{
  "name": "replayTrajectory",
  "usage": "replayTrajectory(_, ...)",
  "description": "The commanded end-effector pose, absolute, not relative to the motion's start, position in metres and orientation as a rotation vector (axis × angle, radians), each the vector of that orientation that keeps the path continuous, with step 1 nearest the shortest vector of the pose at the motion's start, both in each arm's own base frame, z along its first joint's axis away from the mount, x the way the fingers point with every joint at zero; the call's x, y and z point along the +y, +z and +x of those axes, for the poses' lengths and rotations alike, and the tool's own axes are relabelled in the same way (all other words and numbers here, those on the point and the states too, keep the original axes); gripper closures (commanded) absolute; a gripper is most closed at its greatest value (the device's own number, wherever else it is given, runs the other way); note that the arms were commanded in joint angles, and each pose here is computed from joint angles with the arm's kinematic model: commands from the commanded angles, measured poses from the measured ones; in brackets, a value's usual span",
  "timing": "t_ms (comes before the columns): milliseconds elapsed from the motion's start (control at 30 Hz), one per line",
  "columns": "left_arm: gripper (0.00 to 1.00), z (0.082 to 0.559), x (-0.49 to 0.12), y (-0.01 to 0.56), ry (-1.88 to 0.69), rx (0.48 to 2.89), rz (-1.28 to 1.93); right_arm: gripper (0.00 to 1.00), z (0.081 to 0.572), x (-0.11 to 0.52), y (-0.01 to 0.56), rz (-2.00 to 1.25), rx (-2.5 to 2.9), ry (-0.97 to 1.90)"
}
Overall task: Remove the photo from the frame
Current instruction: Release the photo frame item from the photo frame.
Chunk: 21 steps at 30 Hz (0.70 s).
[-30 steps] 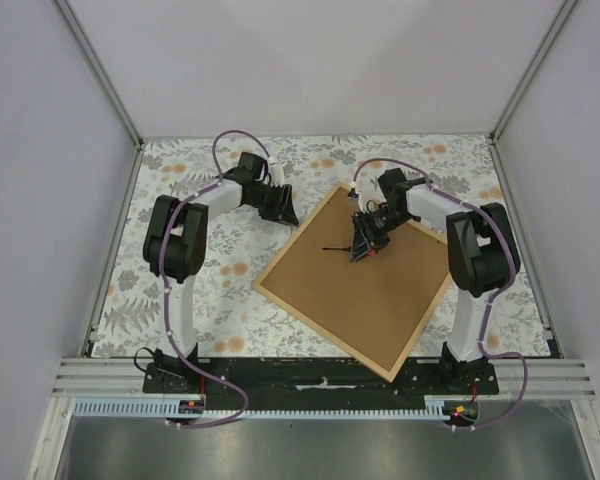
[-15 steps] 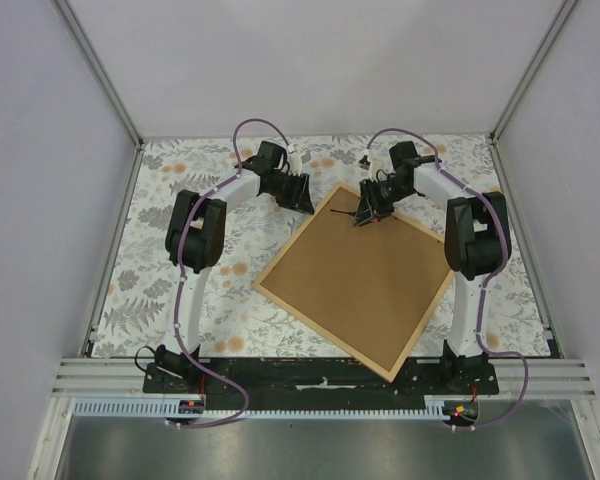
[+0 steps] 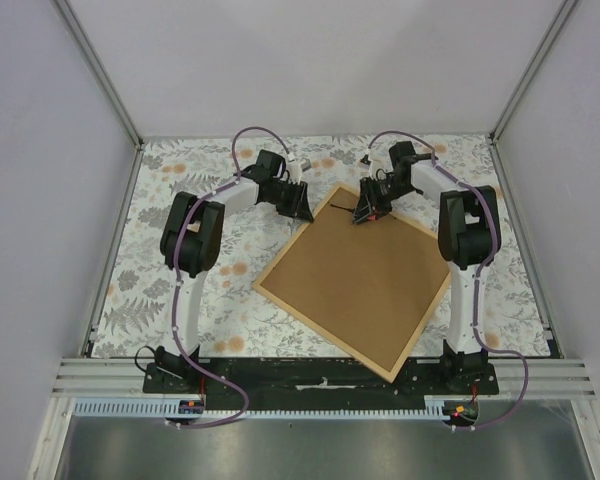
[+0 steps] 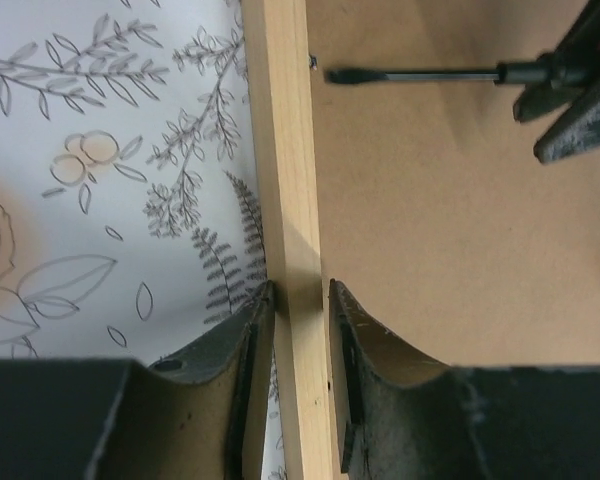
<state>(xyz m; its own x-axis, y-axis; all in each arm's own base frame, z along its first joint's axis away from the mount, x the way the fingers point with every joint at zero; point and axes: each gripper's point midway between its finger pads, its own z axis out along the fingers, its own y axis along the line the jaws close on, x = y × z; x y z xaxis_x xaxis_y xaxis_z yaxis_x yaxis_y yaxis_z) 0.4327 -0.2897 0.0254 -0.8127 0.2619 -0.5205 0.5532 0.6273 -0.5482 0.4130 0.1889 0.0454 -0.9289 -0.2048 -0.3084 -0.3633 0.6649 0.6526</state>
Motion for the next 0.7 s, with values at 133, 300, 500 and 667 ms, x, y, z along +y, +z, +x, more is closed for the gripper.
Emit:
replayTrajectory(133,0.70,0.395,-0.285,0.008,-0.994,2.567,0.649,1.00,0.422,0.196,0.041,-0.433,2.686,1.198)
replayTrajectory(300,0.73,0.395,-0.287,0.012,-0.988,2.558,0.650,1.00,0.419,0.199,0.038,-0.441,2.683,1.238)
replayTrajectory(500,0.76,0.389,-0.291,0.007,-0.955,2.578,0.677,1.00,0.416,0.210,0.035,-0.471,2.693,1.312)
replayTrajectory(667,0.78,0.383,-0.299,0.005,-0.914,2.579,0.717,1.00,0.402,0.242,0.056,-0.514,2.680,1.351)
